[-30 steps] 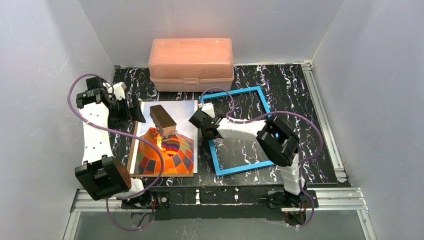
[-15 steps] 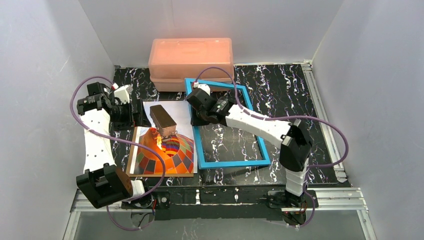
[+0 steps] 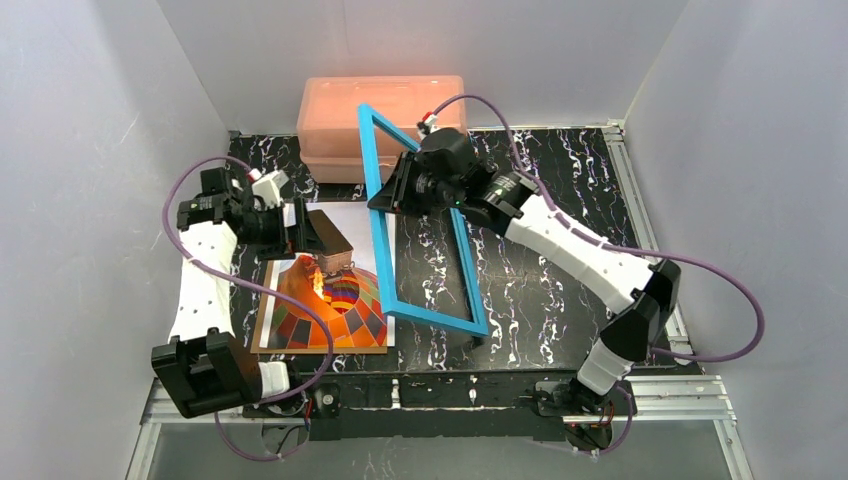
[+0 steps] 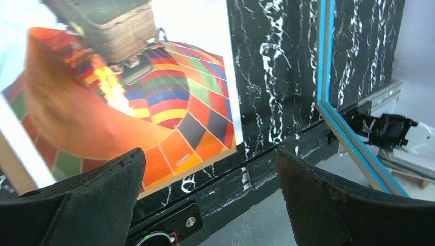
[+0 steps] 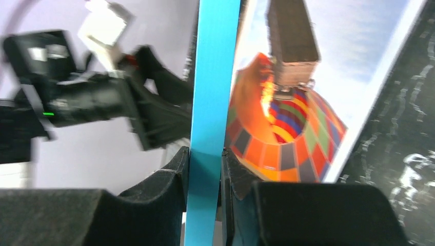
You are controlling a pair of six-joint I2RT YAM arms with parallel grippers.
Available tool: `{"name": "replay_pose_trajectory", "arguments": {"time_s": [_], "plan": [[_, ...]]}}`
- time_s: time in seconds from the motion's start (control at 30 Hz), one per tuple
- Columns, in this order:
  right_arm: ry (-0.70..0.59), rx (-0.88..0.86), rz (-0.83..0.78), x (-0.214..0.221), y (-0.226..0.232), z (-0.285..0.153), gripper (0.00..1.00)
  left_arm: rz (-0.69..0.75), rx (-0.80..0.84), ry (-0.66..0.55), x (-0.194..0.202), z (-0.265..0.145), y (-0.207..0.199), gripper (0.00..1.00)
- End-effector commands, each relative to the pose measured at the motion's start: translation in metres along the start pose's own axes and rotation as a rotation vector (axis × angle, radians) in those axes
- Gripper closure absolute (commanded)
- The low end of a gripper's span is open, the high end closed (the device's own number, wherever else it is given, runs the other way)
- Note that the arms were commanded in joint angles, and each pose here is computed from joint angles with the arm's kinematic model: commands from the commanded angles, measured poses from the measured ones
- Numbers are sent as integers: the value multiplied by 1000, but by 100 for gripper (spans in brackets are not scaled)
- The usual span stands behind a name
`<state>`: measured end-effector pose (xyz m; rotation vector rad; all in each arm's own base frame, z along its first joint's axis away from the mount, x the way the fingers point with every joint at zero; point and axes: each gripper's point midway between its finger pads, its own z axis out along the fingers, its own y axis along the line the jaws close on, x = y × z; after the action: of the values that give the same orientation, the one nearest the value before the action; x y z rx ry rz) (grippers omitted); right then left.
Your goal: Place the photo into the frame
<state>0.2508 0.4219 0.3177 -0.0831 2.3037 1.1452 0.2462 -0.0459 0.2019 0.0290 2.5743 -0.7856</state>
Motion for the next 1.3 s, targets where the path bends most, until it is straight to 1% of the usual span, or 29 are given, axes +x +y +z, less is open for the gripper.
{"name": "replay_pose_trajectory", "arguments": {"time_s": [0.0,0.1,0.17,0.4,0.5,0.57,0.77,0.9,1.0,1.1,1.17,1.27], "plan": [[-164,-395,46,-59,87,-64,98,36,60,-10,4,8,-29,2],[-194,-561,110,-76,114,-90,97,41,106,-39,1,14,-41,2],[-188,-666,172,-83,129,-106,97,16,146,-35,0,18,-49,2],[-184,-889,301,-96,162,-146,96,20,246,-18,-1,36,-67,2],[-203,-923,316,-100,167,-157,96,13,276,-13,1,46,-72,2],[-205,-936,330,-101,167,-162,96,41,286,12,8,56,-79,2],[-217,-977,376,-103,167,-173,95,45,257,26,15,74,-70,2],[-216,-1015,414,-103,166,-178,95,23,280,22,14,85,-69,4],[-215,-1019,436,-103,164,-176,95,6,328,11,9,89,-75,10],[-213,-1005,442,-102,159,-169,94,-9,369,-7,4,89,-81,22],[-203,-986,454,-98,153,-160,93,-15,378,-11,2,88,-83,36],[-191,-951,463,-96,139,-148,90,10,350,-7,4,84,-81,67]]}}
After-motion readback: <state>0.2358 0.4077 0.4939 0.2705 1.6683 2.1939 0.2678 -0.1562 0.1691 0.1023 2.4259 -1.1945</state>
